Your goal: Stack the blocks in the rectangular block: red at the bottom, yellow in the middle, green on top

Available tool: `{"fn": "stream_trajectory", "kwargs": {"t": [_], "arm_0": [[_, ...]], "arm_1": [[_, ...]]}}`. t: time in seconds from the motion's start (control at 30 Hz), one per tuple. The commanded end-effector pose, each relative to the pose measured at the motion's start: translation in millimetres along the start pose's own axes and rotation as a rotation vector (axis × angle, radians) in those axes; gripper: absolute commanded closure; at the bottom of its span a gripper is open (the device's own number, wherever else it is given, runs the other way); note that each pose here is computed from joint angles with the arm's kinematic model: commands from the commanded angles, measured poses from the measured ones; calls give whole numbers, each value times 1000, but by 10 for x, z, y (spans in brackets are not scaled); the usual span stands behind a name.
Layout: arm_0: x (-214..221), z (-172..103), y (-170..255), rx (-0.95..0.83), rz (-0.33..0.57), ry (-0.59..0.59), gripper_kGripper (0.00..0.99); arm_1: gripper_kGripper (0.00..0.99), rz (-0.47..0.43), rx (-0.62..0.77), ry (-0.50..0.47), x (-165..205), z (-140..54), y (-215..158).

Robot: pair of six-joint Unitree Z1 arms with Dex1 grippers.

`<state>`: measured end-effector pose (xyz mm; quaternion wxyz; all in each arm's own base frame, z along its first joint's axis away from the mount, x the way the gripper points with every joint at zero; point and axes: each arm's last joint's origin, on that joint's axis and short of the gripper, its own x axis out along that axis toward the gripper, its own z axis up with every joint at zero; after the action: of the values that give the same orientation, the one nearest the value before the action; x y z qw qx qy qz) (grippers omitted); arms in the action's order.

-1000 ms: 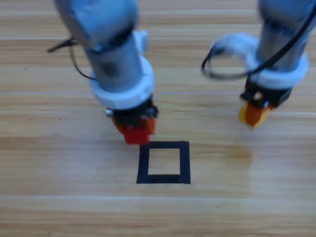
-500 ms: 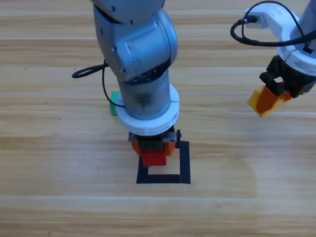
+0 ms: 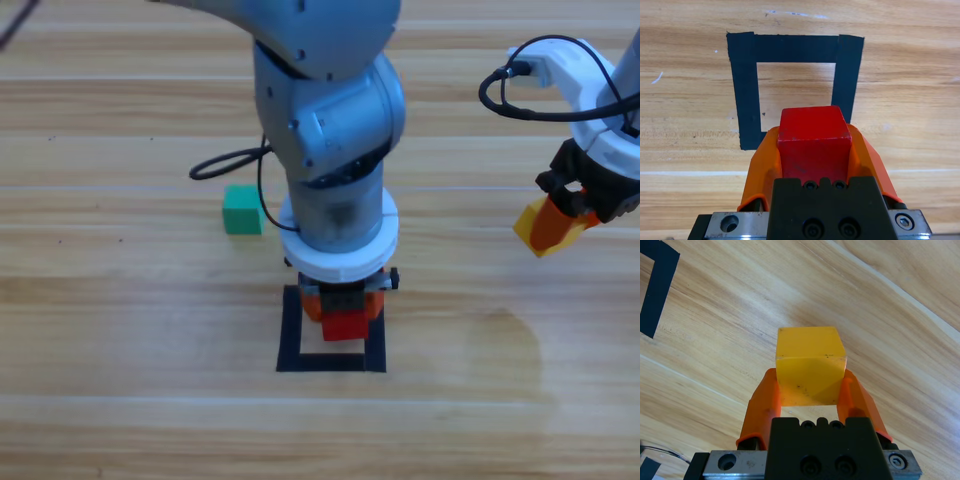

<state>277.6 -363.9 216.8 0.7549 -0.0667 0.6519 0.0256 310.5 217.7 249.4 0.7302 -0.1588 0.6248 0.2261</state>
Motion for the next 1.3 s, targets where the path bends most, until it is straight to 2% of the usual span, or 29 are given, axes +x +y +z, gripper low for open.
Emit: {"fn": "stream_trajectory", "kwargs": {"t": [0.03,0.67,1.3], "arm_0": [[262,-55,-113,14,40,18,964],[311,50,128,28,55,32,964],[259,118,36,16,15,10,962]], "arm_1": [[990,22,16,12,47,-52,-90],[990,58,2,42,157,-37,-76],[990,82,-11,59,227,-23,-62]]}}
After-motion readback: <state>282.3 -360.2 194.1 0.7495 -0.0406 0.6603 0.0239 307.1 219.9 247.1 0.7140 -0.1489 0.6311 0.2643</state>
